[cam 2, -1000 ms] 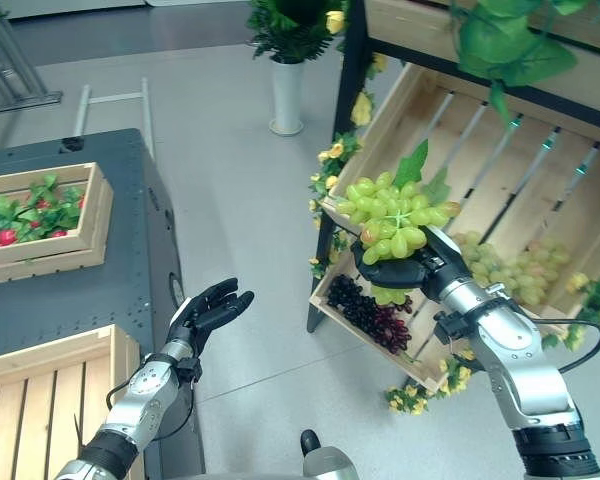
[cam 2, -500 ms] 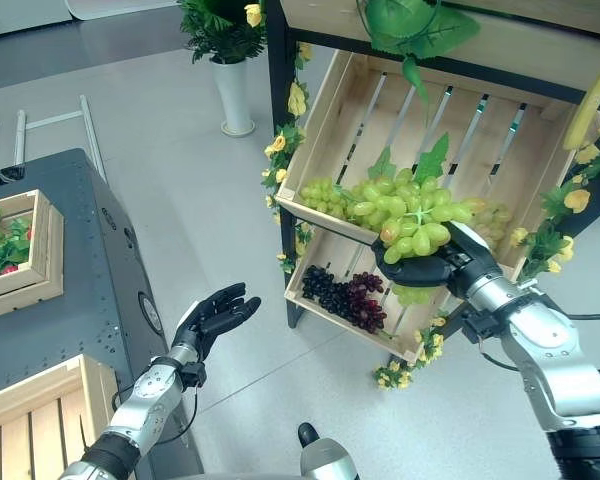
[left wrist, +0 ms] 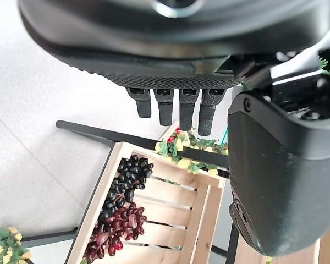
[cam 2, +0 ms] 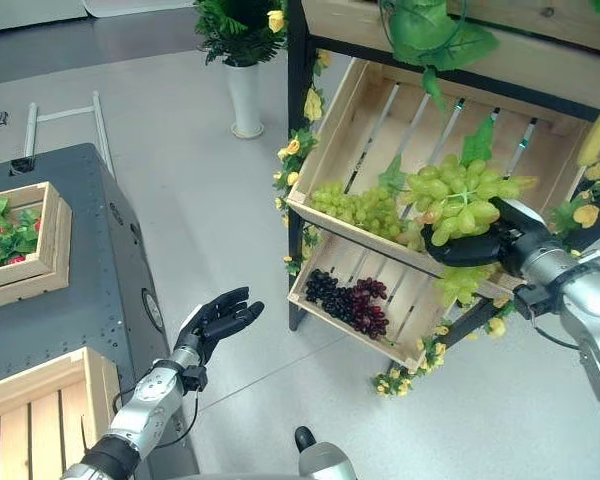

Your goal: Pick up the fruits from the basket on one side to the basket on the other side

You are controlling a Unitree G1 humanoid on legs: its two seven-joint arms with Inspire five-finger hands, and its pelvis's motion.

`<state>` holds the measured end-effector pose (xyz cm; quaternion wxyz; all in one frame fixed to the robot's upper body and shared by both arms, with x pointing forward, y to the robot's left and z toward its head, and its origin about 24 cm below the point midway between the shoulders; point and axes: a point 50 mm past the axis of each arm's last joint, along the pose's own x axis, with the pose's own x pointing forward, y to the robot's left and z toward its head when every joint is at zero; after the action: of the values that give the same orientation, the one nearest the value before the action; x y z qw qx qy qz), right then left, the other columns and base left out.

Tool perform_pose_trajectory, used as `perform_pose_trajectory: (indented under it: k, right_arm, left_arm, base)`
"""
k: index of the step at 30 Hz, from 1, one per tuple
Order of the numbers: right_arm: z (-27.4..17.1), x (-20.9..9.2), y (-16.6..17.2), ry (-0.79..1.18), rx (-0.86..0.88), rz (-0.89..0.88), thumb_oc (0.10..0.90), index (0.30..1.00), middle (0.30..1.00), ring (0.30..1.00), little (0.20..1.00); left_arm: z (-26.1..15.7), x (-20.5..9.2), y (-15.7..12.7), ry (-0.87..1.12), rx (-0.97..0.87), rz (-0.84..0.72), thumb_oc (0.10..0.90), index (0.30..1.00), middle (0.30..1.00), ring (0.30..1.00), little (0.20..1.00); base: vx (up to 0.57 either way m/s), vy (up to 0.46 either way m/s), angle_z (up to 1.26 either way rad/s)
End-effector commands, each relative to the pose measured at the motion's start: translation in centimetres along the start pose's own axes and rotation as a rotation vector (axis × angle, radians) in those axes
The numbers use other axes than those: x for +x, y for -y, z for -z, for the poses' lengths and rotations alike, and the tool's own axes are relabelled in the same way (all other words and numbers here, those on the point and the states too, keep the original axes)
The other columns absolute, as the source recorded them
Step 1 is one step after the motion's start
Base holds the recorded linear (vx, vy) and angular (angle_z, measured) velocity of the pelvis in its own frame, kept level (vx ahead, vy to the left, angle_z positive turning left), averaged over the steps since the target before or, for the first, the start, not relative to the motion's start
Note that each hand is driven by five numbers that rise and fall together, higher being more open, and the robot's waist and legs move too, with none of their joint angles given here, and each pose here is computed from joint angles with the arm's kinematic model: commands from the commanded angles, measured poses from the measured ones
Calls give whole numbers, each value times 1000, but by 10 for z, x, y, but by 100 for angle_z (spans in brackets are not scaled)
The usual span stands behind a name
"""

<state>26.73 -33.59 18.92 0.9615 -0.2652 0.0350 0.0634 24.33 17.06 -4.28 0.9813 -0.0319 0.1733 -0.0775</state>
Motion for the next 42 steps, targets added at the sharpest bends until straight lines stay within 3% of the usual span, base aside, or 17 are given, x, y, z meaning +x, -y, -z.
perform_pose_trajectory:
  k: [1,14,27,42]
  right_arm:
    - [-76,-3,64,235,-116,287,400,300,300,300,300]
    - [-73,6,92,71,-148,334,400,300,300,300,300]
    - [-82,8,115,-53,-338,441,400,300,300,300,300]
    - [-49,2,129,-268,-473,476,400,300,300,300,300]
  left_arm:
    - [-35,6,-8,182,41,39,800,900,900,900,900]
    - [-36,8,-12,169,59,63,800,900,900,900,900]
    - [-36,9,-11,162,51,68,800,900,900,900,900]
    - [-39,12,-13,155,52,73,800,900,900,900,900]
  base:
    - [0,0,0]
    - [-7,-7,3]
    - [2,1,3]
    - [0,0,0]
